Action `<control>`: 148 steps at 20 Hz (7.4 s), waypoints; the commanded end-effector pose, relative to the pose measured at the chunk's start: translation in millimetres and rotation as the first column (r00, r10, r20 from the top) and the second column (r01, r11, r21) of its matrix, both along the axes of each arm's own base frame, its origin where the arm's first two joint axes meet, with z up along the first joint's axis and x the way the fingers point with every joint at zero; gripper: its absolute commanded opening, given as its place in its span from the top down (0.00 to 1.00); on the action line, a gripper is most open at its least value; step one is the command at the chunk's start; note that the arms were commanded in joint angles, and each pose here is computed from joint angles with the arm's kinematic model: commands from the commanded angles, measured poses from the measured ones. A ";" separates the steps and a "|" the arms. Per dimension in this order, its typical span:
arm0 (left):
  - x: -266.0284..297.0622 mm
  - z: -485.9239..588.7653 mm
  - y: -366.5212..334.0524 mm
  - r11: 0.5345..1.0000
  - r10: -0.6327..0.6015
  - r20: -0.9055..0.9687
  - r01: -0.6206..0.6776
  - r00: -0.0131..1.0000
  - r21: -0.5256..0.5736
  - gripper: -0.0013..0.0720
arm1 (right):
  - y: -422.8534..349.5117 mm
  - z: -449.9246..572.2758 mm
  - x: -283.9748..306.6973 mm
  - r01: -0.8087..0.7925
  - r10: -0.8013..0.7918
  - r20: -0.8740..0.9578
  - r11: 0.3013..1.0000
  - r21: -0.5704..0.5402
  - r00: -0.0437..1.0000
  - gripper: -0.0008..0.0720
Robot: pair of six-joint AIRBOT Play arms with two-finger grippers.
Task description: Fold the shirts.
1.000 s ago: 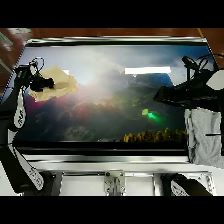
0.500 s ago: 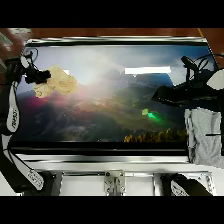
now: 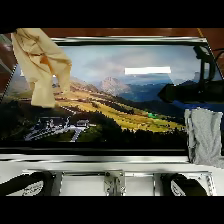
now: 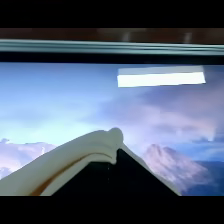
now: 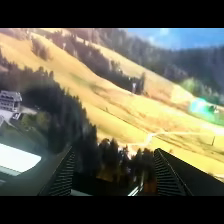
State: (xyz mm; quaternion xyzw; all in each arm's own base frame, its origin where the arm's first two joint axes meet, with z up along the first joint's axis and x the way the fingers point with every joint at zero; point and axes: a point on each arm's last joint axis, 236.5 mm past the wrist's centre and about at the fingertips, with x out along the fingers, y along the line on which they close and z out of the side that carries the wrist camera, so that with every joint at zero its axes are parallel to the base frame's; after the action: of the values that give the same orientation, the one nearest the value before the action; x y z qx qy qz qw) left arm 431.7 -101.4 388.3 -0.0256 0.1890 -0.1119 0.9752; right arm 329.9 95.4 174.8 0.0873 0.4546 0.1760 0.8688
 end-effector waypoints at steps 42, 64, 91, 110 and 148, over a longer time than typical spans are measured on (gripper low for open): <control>-218.2 -504.8 -111.3 0.932 -0.298 -0.906 -0.112 0.301 -0.345 0.01 | -10.7 -182.7 -48.8 0.126 0.077 -0.553 0.939 0.321 0.830 0.16; -216.4 -477.4 -145.5 0.910 -0.388 -0.845 0.005 0.368 -0.415 0.93 | 63.9 -273.8 -98.5 0.101 0.203 -0.738 0.933 0.345 0.643 0.11; -176.5 161.3 -51.7 0.900 -0.249 0.562 0.403 0.789 -0.167 0.94 | 72.9 273.6 -54.0 -0.353 0.159 0.742 0.929 0.110 0.651 0.90; -79.0 130.7 -5.7 0.995 -0.065 0.477 0.092 0.876 -0.032 0.94 | 83.3 9.5 -57.3 -0.293 0.287 -0.256 0.956 0.013 0.923 0.90; -148.0 -482.9 -127.4 0.717 -0.471 -0.784 -0.342 0.405 -0.608 0.10 | 55.0 -173.4 92.5 -0.179 0.101 -0.340 0.962 -0.208 0.935 0.90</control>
State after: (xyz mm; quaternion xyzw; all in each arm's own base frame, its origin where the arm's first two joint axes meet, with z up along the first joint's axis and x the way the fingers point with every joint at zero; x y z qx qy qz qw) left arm 283.5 -216.7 -75.9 -0.4124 0.6540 -0.2153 0.5966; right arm 421.2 148.9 1.1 -0.0242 0.6168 0.1643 0.7694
